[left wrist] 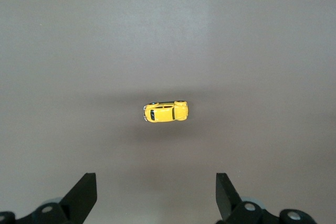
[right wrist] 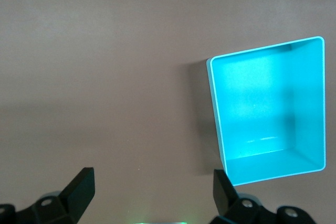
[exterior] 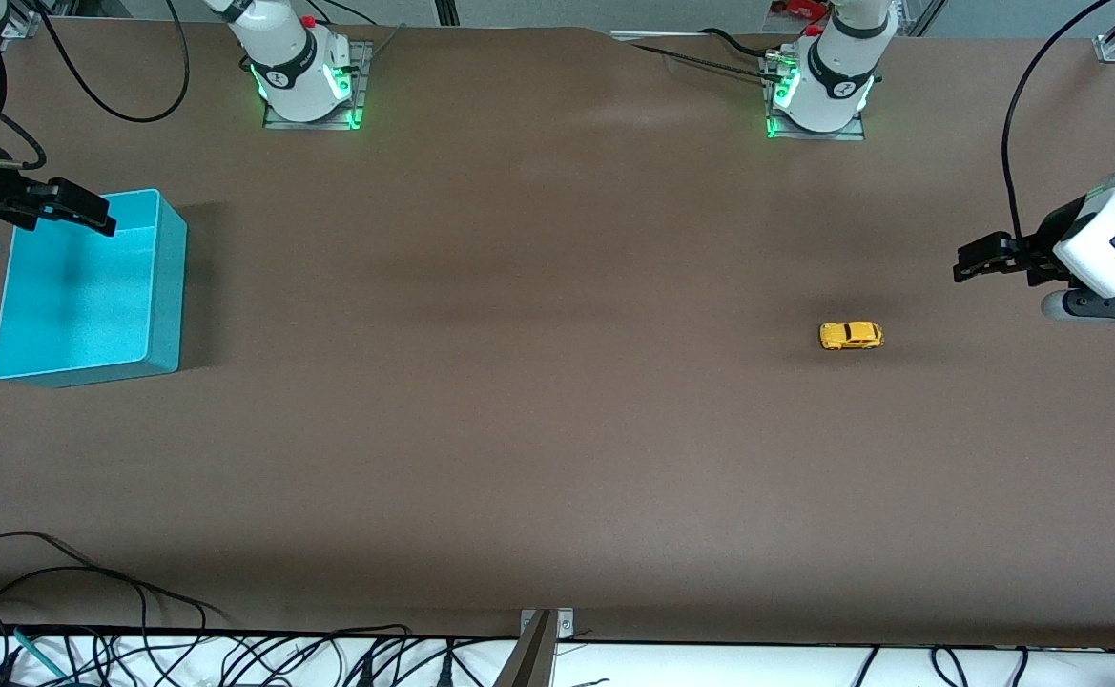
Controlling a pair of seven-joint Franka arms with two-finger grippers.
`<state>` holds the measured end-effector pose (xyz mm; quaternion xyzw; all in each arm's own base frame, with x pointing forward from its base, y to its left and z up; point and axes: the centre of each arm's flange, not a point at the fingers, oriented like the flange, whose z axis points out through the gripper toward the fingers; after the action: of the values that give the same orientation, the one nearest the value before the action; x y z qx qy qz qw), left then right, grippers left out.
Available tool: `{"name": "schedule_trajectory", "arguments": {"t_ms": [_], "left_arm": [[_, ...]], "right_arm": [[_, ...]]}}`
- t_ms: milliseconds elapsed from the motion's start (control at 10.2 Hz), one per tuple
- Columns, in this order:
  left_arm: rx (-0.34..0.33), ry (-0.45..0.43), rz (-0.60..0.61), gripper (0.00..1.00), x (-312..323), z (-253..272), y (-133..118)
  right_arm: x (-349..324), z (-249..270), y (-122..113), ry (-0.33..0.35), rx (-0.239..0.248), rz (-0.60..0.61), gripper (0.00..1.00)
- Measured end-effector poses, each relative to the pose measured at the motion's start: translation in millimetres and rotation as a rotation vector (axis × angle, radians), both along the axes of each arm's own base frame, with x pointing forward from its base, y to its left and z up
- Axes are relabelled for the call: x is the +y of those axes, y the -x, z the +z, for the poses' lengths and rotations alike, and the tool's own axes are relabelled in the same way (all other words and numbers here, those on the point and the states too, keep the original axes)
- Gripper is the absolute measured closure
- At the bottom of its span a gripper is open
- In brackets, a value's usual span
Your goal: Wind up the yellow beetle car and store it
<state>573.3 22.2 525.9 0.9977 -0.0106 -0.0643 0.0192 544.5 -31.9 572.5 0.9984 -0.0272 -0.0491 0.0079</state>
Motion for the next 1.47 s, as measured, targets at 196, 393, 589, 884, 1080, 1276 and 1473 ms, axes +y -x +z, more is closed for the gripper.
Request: {"name": "schedule_trajectory", "arguments": {"t_ms": [196, 393, 589, 884, 1080, 1276, 1473], "left_arm": [[0.001, 0.001, -0.002, 0.0, 1.0, -0.5, 0.2], [0.002, 0.001, -0.004, 0.0, 1.0, -1.1, 0.3], [0.004, 0.001, -0.005, 0.0, 1.0, -2.1, 0.6], [0.006, 0.001, -0.006, 0.0, 1.0, -3.0, 0.8], [0.009, 0.002, -0.006, 0.01, 1.0, -4.3, 0.9], [0.013, 0.002, -0.007, 0.02, 1.2, -6.4, 1.1], [0.013, 0.002, -0.006, 0.02, 1.8, -6.5, 1.1]], "right_arm": [[0.0, 0.3, 0.0, 0.0, 0.0, 0.0, 0.0], [0.0, 0.3, 0.0, 0.0, 0.0, 0.0, 0.0], [0.0, 0.3, 0.0, 0.0, 0.0, 0.0, 0.0], [0.0, 0.3, 0.0, 0.0, 0.0, 0.0, 0.0], [0.0, 0.4, 0.0, 0.0, 0.0, 0.0, 0.0], [0.0, 0.6, -0.1, 0.0, -0.001, 0.0, 0.0], [0.0, 0.6, -0.1, 0.0, -0.001, 0.0, 0.0]]}}
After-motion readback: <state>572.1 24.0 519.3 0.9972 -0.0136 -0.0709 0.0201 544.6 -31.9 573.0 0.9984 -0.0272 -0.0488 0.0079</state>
